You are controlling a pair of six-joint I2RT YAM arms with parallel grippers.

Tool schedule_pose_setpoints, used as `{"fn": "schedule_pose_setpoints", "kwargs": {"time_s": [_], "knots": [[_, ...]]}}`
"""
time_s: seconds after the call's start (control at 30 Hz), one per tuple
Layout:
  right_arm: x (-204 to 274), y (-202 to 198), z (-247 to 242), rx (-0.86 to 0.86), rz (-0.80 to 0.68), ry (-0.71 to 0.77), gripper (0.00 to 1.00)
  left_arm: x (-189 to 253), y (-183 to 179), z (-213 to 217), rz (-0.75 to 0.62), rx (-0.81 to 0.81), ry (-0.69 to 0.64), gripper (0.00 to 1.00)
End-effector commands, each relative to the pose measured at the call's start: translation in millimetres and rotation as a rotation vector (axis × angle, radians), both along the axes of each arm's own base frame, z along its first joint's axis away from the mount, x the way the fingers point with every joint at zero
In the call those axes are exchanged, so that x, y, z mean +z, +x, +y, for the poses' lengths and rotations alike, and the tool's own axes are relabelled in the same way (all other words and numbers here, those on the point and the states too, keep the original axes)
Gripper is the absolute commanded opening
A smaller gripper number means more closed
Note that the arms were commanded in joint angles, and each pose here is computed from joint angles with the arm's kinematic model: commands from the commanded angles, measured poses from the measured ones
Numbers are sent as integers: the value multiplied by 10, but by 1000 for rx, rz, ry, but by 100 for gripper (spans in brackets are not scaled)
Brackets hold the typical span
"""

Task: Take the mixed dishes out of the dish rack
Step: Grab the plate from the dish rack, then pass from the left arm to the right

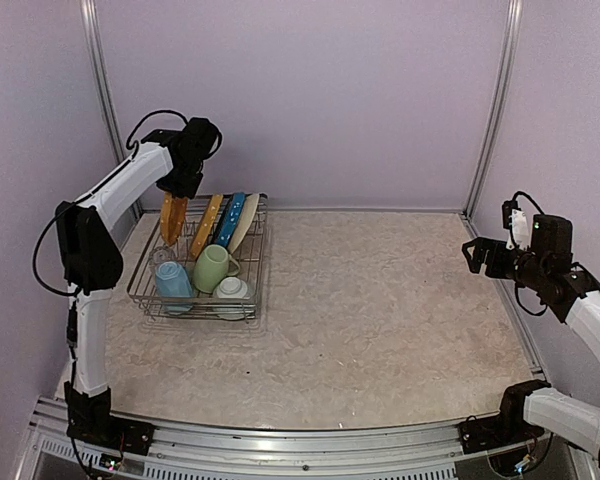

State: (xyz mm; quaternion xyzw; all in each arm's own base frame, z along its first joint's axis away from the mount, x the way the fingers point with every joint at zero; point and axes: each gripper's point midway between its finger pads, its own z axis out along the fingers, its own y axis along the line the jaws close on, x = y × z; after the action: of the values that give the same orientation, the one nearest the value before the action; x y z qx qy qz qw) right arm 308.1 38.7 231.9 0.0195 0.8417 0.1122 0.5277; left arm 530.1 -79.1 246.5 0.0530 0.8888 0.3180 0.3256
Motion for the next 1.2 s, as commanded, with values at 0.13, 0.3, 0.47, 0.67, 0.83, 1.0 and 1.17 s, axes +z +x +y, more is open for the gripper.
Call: {"fn": "schedule_pose_setpoints", "kwargs": {"time_s": [0.13,0.3,0.47,0.67,0.83,1.0,1.17], "knots": [[-30,3,53,19,6,10,100,809,-320,81,-192,42,-143,0],[-72,25,64,21,17,18,100,1209,-444,123,-267,40,-153,0],[-162,96,121,37,59,39,100,1453,-623,77,-295,13,-220,0],[-162,229,489,134,104,82,100,1489,-888,-167,-249,-76,-534,0],[-64,260,1111,298,114,160,100,1554,-1139,-398,-216,-197,-776,0],[40,236,1801,457,138,293,100,1613,-1426,-855,-178,-414,-1029,0],[290,206,2424,596,125,422,100,1526,-1636,-1361,-74,-612,-1257,0]]}}
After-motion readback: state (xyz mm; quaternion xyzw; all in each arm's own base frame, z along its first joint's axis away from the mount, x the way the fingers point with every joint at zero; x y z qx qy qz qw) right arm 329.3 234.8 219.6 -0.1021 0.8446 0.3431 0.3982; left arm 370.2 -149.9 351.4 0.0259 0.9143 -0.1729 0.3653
